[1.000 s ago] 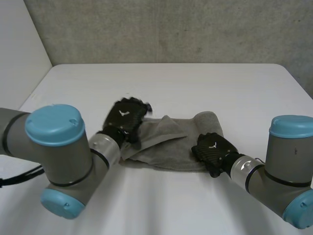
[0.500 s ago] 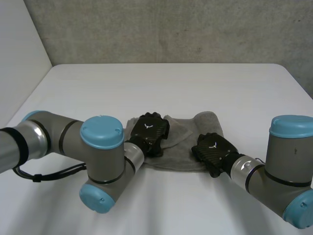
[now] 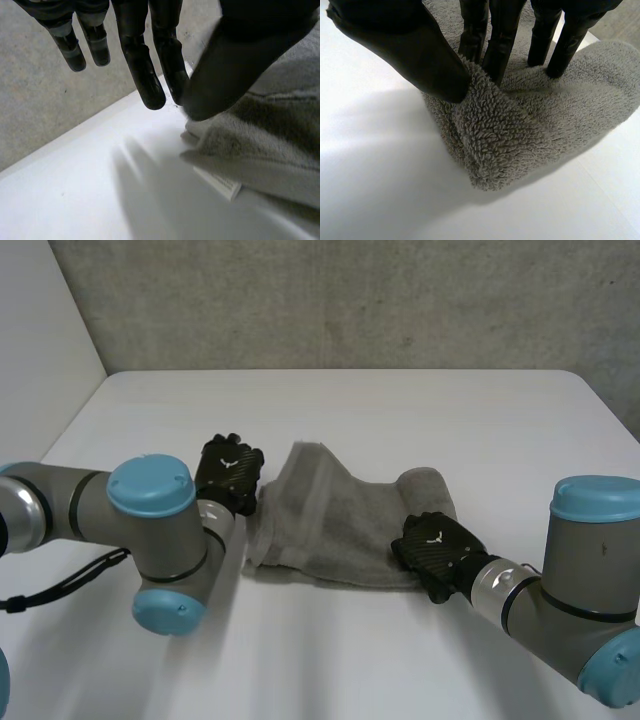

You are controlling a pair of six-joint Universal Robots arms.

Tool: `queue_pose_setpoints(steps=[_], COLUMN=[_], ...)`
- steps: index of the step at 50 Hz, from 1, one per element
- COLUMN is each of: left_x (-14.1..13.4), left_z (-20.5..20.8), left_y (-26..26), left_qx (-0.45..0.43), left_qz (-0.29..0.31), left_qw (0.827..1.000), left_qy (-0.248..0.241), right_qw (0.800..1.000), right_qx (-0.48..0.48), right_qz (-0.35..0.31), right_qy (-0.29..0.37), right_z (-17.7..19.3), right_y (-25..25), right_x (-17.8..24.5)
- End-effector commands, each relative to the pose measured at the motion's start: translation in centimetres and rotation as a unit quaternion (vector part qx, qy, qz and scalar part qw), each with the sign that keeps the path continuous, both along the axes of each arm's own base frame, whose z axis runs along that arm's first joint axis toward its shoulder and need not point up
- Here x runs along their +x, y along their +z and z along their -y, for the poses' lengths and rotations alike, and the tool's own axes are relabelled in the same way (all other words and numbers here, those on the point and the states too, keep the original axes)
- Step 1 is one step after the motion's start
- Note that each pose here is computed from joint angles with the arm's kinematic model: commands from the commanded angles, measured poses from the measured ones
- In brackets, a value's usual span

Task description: Fold the towel.

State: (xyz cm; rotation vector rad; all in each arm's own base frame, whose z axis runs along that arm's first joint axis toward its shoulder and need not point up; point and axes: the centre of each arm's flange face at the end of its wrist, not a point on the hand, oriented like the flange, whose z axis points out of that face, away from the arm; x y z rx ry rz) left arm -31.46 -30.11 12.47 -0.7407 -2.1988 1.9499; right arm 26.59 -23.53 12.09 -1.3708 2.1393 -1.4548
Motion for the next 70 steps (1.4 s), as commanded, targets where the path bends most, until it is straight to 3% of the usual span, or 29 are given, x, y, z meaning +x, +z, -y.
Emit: queue_pose_setpoints(steps=[1, 14, 23, 27, 29, 30, 35, 40, 58, 70], left_x=[0.2, 0.1, 0.8, 1.2, 1.1, 1.1, 0.6, 0.4, 1.1, 2.3], left_z=[-0.9, -0.9, -0.9, -2.0, -3.3, -3.3, -6.3, -7.8, -7.7, -10.7], left_y=[-1.9, -1.1, 3.6, 5.9, 6.3, 6.3, 5.7, 4.4, 2.0, -0.2], left_qx=[0.027, 0.021, -0.024, -0.041, -0.038, -0.038, -0.011, 0.020, 0.038, 0.080], left_qz=[0.013, 0.010, -0.014, -0.023, -0.026, -0.026, -0.024, -0.018, 0.028, 0.062], left_qw=[1.000, 1.000, 1.000, 0.999, 0.998, 0.998, 0.990, 0.983, 0.982, 0.976], left_qy=[-0.005, -0.005, 0.000, -0.012, -0.044, -0.044, -0.137, -0.182, -0.183, -0.192], right_qw=[1.000, 1.000, 1.000, 1.000, 1.000, 1.000, 0.999, 0.999, 0.998, 0.997], right_qx=[0.001, 0.001, -0.004, -0.011, -0.016, -0.016, -0.032, -0.028, -0.015, -0.013], right_qz=[0.000, 0.000, 0.002, 0.009, 0.012, 0.012, 0.018, 0.028, 0.025, 0.021], right_qy=[0.000, -0.001, -0.006, -0.012, -0.013, -0.013, -0.021, -0.029, -0.061, -0.070], right_z=[0.0, 0.0, 0.1, 0.2, 0.0, 0.0, -0.3, -0.7, -0.1, 0.1], right_y=[0.0, 0.0, 0.4, 1.2, 1.6, 1.6, 2.9, 3.3, 1.7, 1.3], right_x=[0.0, 0.0, -0.2, -0.3, -0.4, -0.4, -0.8, -1.0, -2.8, -3.4])
